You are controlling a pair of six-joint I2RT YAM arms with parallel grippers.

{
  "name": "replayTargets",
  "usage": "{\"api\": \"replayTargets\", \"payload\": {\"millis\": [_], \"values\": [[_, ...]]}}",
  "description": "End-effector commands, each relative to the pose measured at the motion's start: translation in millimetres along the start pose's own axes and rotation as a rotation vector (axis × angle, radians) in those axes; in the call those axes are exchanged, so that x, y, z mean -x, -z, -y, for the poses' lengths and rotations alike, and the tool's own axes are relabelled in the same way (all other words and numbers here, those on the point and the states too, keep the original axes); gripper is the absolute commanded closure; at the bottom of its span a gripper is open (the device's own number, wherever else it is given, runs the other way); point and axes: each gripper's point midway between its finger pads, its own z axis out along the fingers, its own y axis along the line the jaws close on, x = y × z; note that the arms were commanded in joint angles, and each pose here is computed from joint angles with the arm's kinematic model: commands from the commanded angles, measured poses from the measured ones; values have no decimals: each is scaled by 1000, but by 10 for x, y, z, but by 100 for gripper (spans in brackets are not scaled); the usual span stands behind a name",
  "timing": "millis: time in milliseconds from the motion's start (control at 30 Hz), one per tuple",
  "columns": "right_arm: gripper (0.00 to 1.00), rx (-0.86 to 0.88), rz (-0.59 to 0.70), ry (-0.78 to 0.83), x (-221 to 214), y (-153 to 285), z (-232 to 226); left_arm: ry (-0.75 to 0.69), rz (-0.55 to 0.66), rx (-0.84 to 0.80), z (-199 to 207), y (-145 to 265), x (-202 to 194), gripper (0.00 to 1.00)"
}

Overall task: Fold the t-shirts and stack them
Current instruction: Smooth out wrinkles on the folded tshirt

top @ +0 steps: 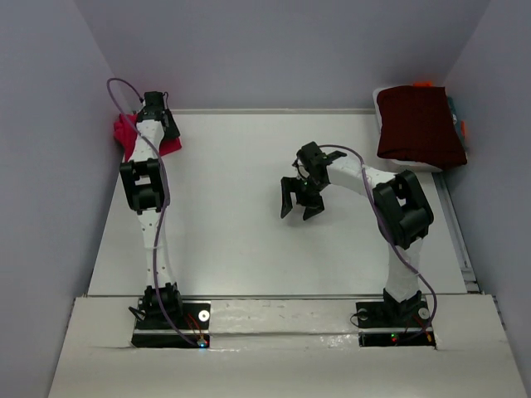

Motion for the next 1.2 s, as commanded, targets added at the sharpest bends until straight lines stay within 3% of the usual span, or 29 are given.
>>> {"api": "replayTargets", "payload": {"millis": [0, 533, 833, 1033, 1167], "values": [[13, 37, 40, 32, 50, 119, -99, -46, -257, -19, 75, 125, -734, 27], [13, 50, 46, 26, -5, 118, -94, -58, -259, 99, -115, 304, -732, 28], [13, 62, 45, 22, -60, 93, -78, -17, -275, 228, -506, 359, -732, 28], [13, 65, 40, 24, -87, 70, -62, 2, -245, 235, -543, 397, -590, 27], [13, 60, 52, 34, -66, 108, -70, 9, -223, 138, -368, 396, -485, 27]]}}
